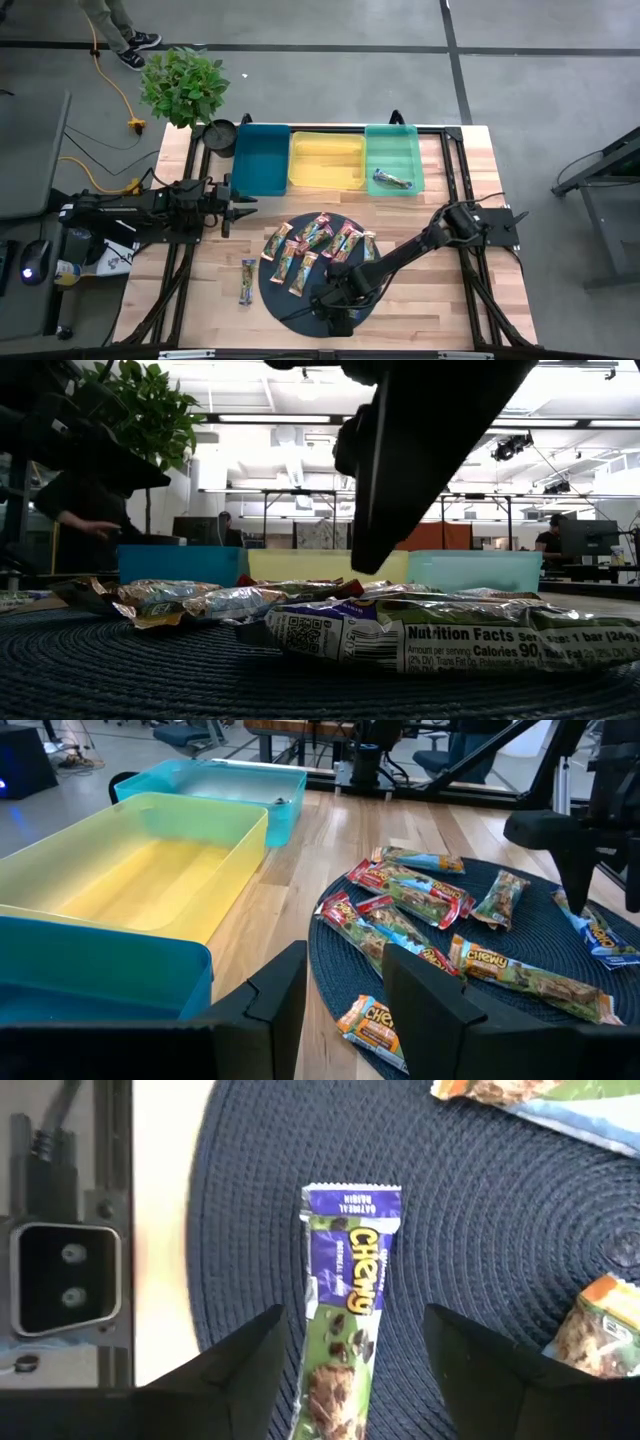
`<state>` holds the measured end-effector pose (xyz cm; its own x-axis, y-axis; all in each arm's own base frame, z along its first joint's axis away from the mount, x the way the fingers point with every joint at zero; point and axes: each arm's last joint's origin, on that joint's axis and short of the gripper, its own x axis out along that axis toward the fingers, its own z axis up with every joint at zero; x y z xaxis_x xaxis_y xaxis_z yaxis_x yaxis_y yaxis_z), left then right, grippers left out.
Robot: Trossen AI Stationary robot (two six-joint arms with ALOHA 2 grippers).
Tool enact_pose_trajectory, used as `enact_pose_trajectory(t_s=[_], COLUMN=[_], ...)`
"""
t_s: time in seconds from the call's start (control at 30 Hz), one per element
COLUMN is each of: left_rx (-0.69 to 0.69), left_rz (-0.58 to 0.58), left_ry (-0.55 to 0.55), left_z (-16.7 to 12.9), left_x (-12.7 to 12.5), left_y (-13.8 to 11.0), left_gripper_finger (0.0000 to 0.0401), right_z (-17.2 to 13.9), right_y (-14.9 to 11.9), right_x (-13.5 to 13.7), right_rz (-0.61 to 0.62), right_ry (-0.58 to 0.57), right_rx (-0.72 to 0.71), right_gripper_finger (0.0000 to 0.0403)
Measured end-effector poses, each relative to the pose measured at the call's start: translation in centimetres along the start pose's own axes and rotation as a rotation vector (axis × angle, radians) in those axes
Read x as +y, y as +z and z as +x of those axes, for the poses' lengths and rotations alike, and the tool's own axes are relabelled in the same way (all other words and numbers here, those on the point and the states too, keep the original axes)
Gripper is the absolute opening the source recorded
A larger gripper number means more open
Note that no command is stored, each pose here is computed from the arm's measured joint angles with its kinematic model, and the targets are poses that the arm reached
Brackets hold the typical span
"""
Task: Pick and place Granola Bars by type
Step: Put the blue granola bar into the green bin
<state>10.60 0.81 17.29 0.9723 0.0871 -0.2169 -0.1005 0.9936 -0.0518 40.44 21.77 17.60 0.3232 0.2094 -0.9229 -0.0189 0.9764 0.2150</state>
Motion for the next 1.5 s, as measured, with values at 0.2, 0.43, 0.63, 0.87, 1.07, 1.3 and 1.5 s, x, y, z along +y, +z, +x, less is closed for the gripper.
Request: enact_pose_trajectory(t_s=[0.2, 0.43, 0.63, 0.87, 1.07, 1.3, 1.5], left_rx=[0.0, 0.0, 0.002, 0.008, 0.008, 0.008, 0.017], left_rz=[0.0, 0.0, 0.0, 0.0, 0.0, 0.0, 0.0], left_ry=[0.0, 0.0, 0.0, 0.001, 0.001, 0.001, 0.001], left_z=[0.0, 0.0, 0.0, 0.0, 0.0, 0.0, 0.0], left_x=[0.0, 0.0, 0.0, 0.0, 0.0, 0.0, 0.0], left_y=[0.0, 0.0, 0.0, -0.1, -0.1, -0.1, -0.2], left_gripper_finger=[0.0131, 0.0131, 0.0131, 0.0131, 0.0131, 0.0131, 0.0131], right_z=[0.6, 1.4, 1.5, 1.7, 1.8, 2.5, 3.1], right_y=[-0.1, -0.3, -0.2, -0.2, -0.2, -0.5, -0.7], right_x=[-0.1, -0.2, -0.2, -0.2, -0.2, 0.0, 0.3], right_rz=[0.0, 0.001, 0.001, 0.001, 0.001, -0.004, -0.013], right_ry=[-0.005, -0.014, -0.013, -0.013, -0.026, -0.021, -0.02], right_rx=[0.006, 0.024, 0.02, 0.019, 0.013, 0.031, 0.028], right_gripper_finger=[0.0223, 0.0223, 0.0223, 0.0223, 0.0223, 0.0223, 0.0223])
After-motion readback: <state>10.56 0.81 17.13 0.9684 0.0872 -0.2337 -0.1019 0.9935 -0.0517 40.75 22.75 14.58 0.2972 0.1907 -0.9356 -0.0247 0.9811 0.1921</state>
